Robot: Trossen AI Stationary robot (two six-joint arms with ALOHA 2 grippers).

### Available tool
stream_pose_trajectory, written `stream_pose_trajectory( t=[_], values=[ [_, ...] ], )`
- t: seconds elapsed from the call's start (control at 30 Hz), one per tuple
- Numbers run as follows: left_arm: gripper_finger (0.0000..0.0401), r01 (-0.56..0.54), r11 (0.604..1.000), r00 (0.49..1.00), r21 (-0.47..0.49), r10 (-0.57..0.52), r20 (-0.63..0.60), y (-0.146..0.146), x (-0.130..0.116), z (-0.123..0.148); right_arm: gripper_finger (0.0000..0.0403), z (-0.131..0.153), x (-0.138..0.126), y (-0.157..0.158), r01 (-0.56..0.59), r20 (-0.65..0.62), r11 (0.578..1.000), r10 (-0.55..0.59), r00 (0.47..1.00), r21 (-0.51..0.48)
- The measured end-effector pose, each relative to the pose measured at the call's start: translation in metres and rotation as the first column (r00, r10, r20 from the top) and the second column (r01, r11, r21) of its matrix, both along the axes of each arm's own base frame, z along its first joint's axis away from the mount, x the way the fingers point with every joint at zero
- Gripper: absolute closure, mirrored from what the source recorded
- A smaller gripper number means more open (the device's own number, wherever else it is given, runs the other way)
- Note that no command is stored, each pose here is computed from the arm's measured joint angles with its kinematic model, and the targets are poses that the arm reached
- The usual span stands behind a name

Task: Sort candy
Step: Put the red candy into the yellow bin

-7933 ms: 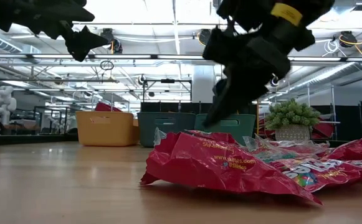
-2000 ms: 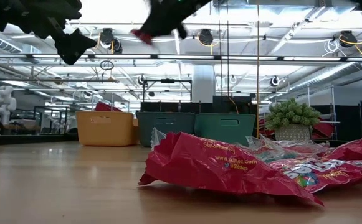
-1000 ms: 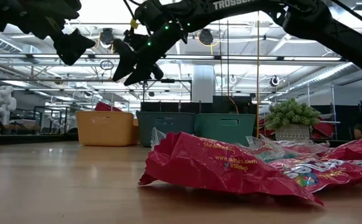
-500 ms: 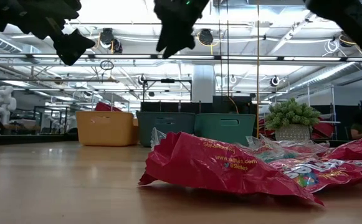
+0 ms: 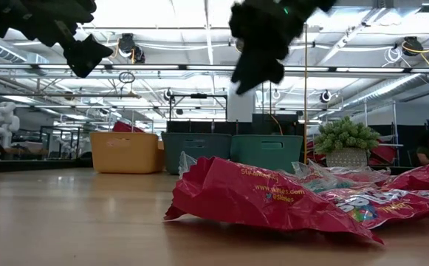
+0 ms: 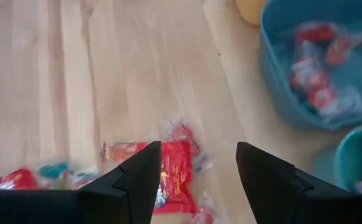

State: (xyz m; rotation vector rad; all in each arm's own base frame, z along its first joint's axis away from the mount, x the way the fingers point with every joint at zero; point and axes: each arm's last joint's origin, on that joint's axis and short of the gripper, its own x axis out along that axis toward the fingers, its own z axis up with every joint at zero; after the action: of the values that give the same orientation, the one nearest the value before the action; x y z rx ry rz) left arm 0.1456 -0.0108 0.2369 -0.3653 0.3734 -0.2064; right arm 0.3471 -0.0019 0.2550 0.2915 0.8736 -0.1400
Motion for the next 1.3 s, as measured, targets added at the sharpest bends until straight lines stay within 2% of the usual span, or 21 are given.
stream_pose_trajectory(
  t=[0.07,0.2,0.3,0.6,0.67,0.77,0.87,0.93,1.03,1.17,1.3],
  values=[
    [0.0120,0.000,1.000,1.000,0.000,0.000,0.001,0.000,0.000,0.000,0.0204,-0.023,-0.007,0.010,-0.008,0.032,1.000,0.008,0.999,0.011],
    [0.0120,-0.002,1.000,1.000,0.001,0.002,0.001,0.000,0.000,0.000,0.0204,-0.071,-0.018,0.029,-0.095,0.049,0.995,0.095,0.994,-0.007],
    [0.0120,-0.005,1.000,1.000,0.002,0.005,0.005,0.000,0.000,0.001,0.0204,-0.100,-0.025,0.038,-0.132,0.021,0.991,0.132,0.991,-0.017],
    [0.0120,-0.008,1.000,1.000,0.003,0.008,0.004,0.000,0.000,0.000,0.0208,-0.140,-0.009,0.050,-0.133,0.053,0.986,0.139,0.989,-0.096],
    [0.0120,-0.008,1.000,1.000,0.004,0.008,0.005,0.000,0.000,0.000,0.0226,-0.148,-0.007,0.052,-0.121,0.023,0.989,0.123,0.992,-0.085],
    [0.0120,-0.009,1.000,1.000,0.003,0.009,0.004,0.000,0.000,0.000,0.0281,-0.155,-0.010,0.054,-0.095,-0.030,0.993,0.093,0.995,-0.063],
    [0.0120,-0.009,1.000,1.000,0.003,0.009,0.005,0.000,0.000,0.000,0.0358,-0.149,-0.015,0.057,-0.087,-0.053,0.995,0.085,0.995,-0.043],
    [0.0120,-0.009,1.000,1.000,0.003,0.009,0.004,0.000,0.000,0.000,0.0387,-0.139,-0.019,0.057,-0.101,-0.052,0.994,0.099,0.994,-0.036],
    [0.0120,-0.010,1.000,1.000,0.003,0.010,0.005,0.000,0.000,0.000,0.0381,-0.119,-0.026,0.054,-0.098,-0.028,0.995,0.097,0.995,-0.031],
    [0.0120,-0.013,1.000,1.000,0.004,0.013,0.010,0.000,0.000,0.001,0.0382,-0.067,-0.030,0.040,-0.046,0.173,0.999,0.048,0.984,-0.014],
    [0.0120,-0.013,1.000,1.000,0.004,0.013,0.012,0.000,0.000,0.001,0.0397,-0.022,-0.038,0.019,0.041,0.345,0.999,-0.031,0.938,-0.024]
  ],
)
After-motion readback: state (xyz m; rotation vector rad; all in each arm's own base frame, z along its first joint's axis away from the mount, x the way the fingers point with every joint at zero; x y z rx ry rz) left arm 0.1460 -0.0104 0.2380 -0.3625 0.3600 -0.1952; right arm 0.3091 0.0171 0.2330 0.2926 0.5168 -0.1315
